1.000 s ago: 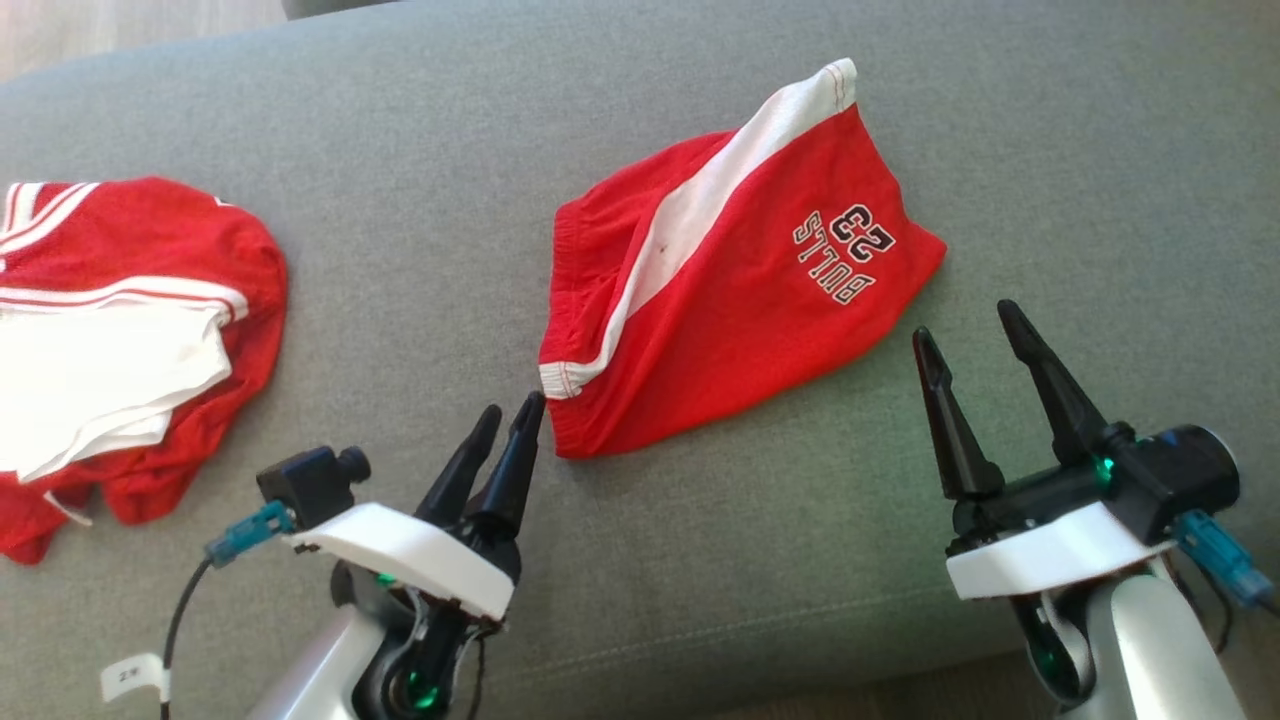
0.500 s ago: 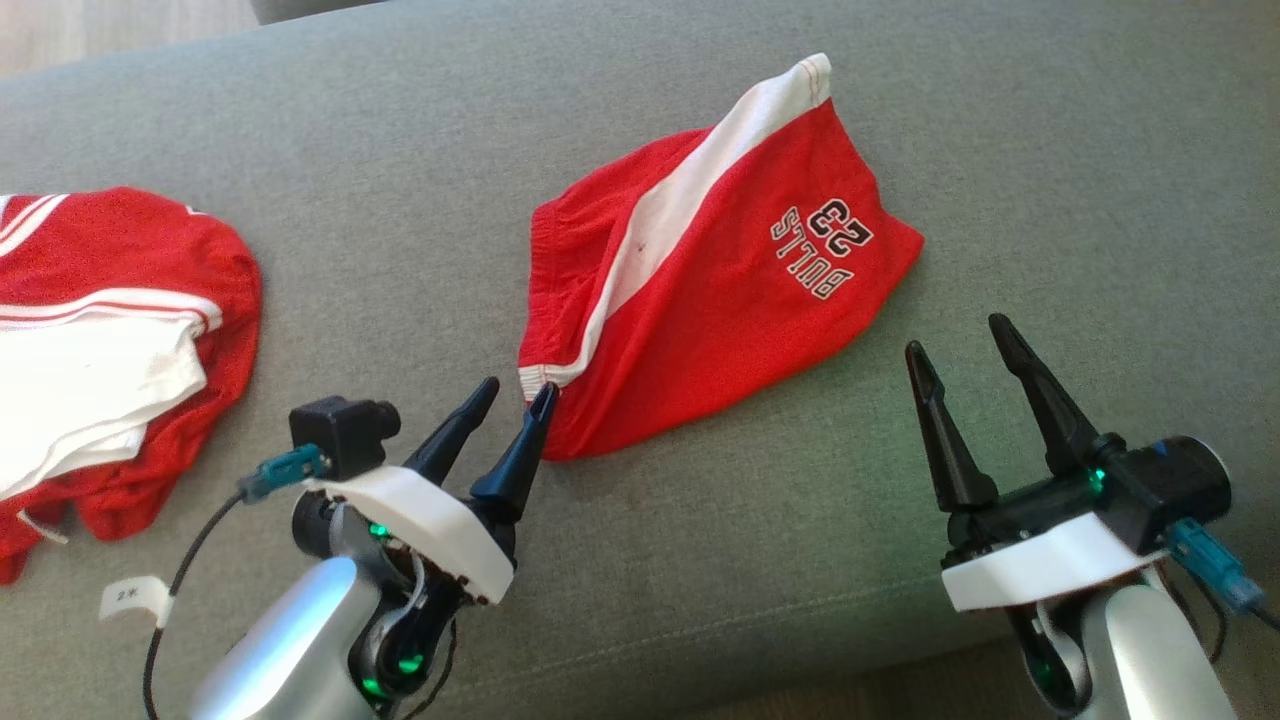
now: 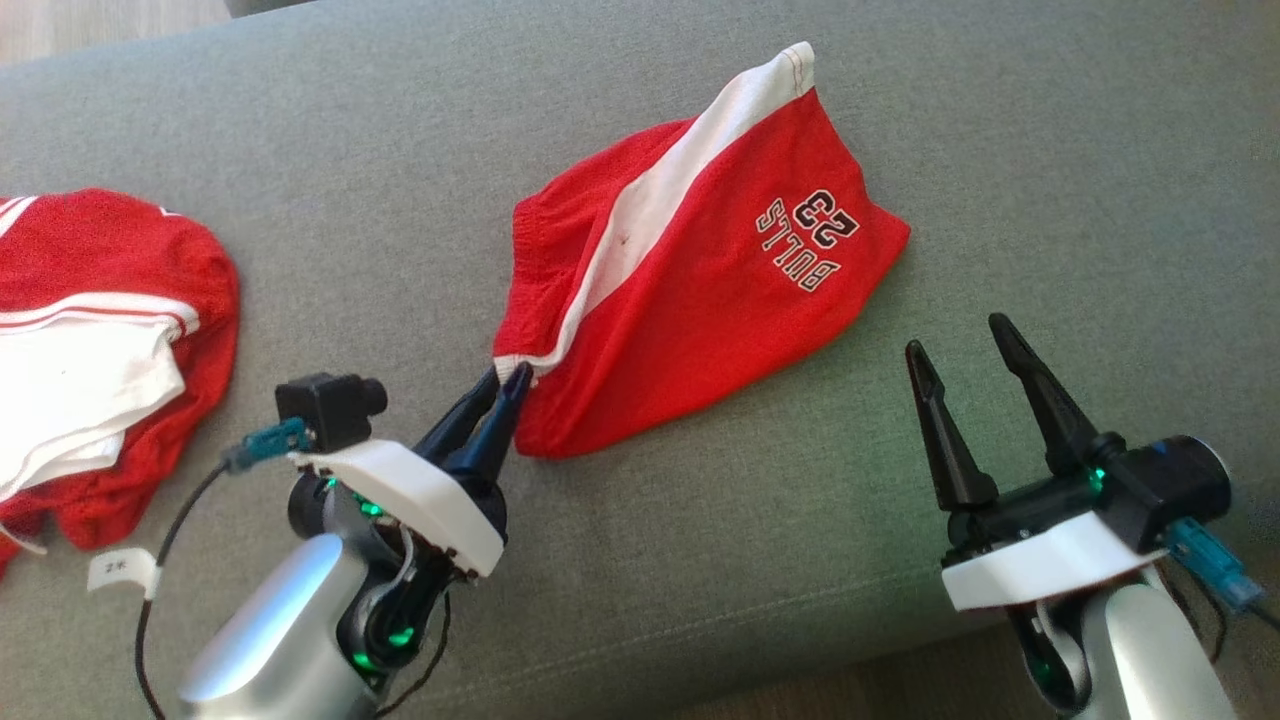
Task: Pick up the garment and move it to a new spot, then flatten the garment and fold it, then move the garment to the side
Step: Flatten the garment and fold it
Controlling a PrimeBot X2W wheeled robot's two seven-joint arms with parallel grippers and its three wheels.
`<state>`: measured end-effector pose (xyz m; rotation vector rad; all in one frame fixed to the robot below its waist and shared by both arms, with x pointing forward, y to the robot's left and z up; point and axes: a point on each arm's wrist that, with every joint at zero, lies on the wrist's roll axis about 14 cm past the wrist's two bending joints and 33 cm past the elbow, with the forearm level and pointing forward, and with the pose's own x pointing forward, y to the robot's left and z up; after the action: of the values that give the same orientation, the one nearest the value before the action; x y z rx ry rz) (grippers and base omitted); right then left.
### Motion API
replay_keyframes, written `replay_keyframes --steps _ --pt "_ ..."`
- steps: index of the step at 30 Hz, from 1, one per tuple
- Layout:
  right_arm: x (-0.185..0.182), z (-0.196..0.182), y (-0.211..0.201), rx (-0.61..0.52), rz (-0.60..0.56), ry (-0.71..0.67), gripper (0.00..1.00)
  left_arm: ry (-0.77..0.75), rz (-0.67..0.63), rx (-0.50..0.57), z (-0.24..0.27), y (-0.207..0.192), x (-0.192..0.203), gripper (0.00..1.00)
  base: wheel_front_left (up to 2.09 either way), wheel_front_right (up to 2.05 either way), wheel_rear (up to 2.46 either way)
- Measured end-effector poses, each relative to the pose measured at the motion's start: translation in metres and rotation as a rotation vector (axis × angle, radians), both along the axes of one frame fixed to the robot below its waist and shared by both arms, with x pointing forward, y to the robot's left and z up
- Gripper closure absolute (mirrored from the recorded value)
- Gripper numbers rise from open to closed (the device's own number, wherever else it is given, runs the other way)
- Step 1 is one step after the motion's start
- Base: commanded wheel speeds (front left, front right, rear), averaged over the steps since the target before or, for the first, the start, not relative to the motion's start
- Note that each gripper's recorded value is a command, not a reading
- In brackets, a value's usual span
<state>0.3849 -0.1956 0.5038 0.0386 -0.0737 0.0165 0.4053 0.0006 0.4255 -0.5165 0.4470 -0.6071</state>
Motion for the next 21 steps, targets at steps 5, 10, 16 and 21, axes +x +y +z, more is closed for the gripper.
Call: replay_keyframes --steps 5,10,16,21 --pt "0.002 -0.001 0.001 0.001 0.004 0.003 0.0 0.008 0.001 -0.011 0.0 0.001 0.002 1.0 0.0 0.0 0.0" --pt "0.01 0.003 0.013 0.016 0.039 -0.015 0.0 -0.008 0.026 -0.012 0.003 0.011 0.003 1.0 0.0 0.0 0.0" --pt "0.043 -0.014 0.036 0.095 0.107 0.035 0.0 -0.05 0.086 0.006 0.009 0.033 0.004 1.0 0.0 0.0 0.0" --pt "0.091 -0.028 0.054 0.072 0.17 0.145 0.0 -0.032 0.12 0.016 0.003 0.047 -0.001 1.0 0.0 0.0 0.0"
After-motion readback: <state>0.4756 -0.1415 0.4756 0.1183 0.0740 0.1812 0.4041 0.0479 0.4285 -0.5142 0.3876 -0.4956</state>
